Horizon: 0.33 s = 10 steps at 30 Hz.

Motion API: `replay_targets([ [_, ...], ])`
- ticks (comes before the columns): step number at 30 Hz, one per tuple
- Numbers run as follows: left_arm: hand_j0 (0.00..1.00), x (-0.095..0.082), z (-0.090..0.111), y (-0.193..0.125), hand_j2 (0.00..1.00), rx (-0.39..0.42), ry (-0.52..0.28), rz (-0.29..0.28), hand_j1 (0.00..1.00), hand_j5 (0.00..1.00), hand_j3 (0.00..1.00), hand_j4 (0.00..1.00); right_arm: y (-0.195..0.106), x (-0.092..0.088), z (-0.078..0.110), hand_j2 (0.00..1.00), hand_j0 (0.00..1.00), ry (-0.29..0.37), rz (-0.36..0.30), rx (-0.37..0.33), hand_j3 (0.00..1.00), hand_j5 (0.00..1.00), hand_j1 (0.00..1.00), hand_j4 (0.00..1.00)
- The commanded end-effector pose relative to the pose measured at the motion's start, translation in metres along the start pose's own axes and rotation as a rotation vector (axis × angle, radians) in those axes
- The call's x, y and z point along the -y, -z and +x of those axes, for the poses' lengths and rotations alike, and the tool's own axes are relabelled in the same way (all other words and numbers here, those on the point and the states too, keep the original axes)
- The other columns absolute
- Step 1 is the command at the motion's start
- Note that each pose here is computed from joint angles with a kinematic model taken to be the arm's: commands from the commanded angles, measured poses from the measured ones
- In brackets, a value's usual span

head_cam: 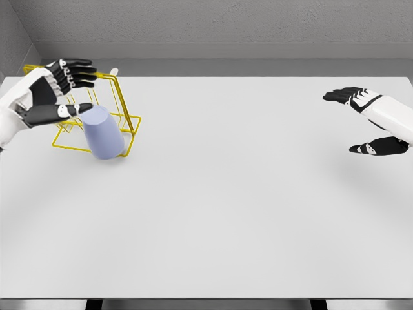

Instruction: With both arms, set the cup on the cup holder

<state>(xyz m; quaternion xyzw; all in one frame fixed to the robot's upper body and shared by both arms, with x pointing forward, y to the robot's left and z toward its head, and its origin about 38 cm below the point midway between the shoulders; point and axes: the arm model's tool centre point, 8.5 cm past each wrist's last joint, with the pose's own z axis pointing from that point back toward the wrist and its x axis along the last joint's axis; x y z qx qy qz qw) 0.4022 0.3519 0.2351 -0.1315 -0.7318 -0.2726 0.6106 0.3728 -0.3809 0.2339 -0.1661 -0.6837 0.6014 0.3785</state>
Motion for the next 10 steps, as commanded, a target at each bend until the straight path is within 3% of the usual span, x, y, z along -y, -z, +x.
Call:
replay_targets([
  [1, 0.86, -0.008, 0.008, -0.007, 0.86, 0.014, 0.027, 0.008, 0.86, 0.86, 0.86, 0.86, 0.000, 0.001, 0.000, 1.00, 1.00, 0.006, -0.005, 0.001, 1.00, 1.00, 1.00, 1.00],
  [3, 1.00, -0.015, 0.012, -0.011, 1.00, 0.007, 0.046, 0.021, 1.00, 1.00, 1.00, 1.00, 0.000, 0.001, 0.000, 1.00, 1.00, 0.006, -0.005, 0.001, 1.00, 1.00, 1.00, 1.00],
  [10, 1.00, -0.029, 0.025, -0.020, 1.00, 0.045, 0.092, 0.039, 1.00, 1.00, 1.00, 1.00, 0.000, 0.000, 0.000, 1.00, 1.00, 0.007, -0.004, 0.001, 1.00, 1.00, 1.00, 1.00],
])
